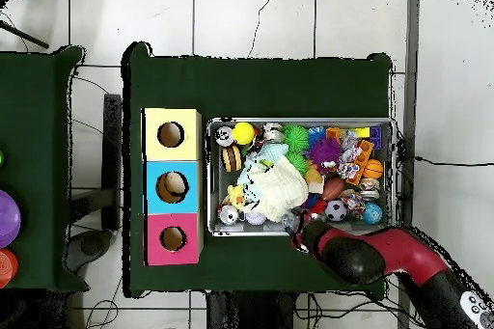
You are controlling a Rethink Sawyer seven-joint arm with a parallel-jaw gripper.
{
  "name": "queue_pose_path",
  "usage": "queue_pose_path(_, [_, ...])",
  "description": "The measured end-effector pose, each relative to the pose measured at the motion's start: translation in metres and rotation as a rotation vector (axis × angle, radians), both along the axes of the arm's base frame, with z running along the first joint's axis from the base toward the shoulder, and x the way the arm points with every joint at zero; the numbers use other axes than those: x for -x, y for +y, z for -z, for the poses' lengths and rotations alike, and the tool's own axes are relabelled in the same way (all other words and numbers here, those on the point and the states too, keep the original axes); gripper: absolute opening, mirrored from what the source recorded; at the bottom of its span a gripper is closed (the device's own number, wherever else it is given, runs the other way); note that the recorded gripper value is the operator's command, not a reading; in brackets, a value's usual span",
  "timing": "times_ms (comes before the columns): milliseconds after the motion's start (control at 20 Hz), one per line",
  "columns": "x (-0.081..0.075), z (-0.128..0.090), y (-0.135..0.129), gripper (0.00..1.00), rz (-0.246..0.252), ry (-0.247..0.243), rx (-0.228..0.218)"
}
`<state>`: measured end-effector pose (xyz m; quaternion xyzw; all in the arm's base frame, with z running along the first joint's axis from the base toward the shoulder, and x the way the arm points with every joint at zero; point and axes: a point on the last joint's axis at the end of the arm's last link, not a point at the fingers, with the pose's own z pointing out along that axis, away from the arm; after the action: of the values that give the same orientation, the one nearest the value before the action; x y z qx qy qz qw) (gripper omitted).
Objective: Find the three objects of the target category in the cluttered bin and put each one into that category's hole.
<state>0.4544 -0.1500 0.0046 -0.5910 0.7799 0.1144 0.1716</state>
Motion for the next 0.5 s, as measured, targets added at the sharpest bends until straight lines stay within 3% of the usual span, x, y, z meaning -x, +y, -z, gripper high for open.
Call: queue_pose_path(500, [0.000,0.020,0.013,1.00,-0.009,-0.033,-0.033])
